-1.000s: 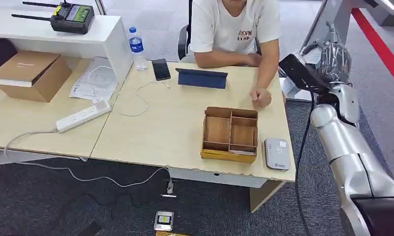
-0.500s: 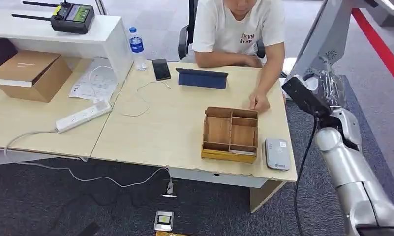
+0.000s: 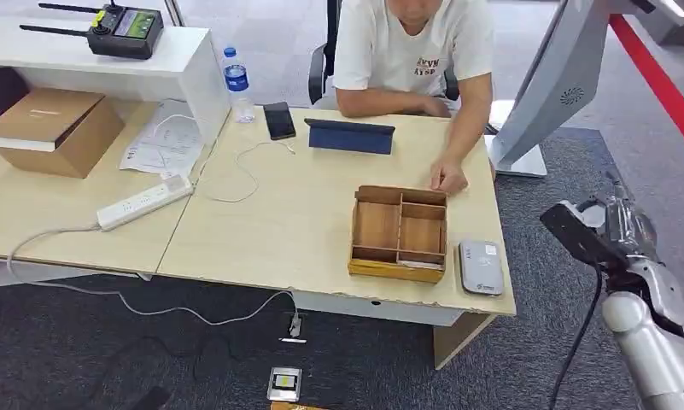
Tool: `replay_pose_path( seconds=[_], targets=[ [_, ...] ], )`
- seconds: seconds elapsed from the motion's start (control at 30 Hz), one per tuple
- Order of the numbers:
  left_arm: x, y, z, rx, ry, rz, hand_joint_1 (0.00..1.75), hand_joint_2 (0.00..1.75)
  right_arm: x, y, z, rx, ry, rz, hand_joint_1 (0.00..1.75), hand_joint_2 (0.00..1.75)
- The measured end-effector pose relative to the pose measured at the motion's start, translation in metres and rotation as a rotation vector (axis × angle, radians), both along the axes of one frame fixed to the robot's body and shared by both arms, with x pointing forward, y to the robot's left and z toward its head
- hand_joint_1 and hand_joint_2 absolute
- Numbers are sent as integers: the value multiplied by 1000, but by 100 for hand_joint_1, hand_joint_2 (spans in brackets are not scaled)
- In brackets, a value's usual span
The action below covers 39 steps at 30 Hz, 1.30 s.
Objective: Pass the card to the sensor for recognition and then transmit it.
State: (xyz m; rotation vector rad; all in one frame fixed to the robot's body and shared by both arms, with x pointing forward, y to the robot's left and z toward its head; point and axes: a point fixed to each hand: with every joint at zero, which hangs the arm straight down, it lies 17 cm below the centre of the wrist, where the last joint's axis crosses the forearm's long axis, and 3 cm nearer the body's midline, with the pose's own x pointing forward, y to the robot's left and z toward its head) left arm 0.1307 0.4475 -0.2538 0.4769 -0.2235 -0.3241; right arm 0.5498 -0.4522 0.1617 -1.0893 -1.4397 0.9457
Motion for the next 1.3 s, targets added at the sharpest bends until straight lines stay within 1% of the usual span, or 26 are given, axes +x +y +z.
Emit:
replay_pose_path(
  seconds=[0.17, 0.37, 0.5, 0.67, 1.0, 1.3],
  targets=[
    [2, -1, 0, -3, -6, -8, 0, 0, -11, -22, -17, -19, 38, -32, 175, 175],
    [5, -2, 0, -8, -12, -27, 0, 0, -16, -29, -28, -34, 59, -37, 175, 175],
    [7, -4, 1, -13, -16, -35, 0, 0, -13, -22, -32, -45, 68, -29, 175, 175],
    [10, -4, 1, -13, -20, -36, 0, 0, -4, -3, -35, -28, 75, -10, 175, 175],
    [9, -3, 1, -7, -14, -36, 0, 0, 3, 25, -60, 24, 133, 16, 175, 175],
    [8, -2, 1, 0, -14, -34, 0, 0, -3, 25, -88, 42, 203, -6, 175, 175]
  ],
)
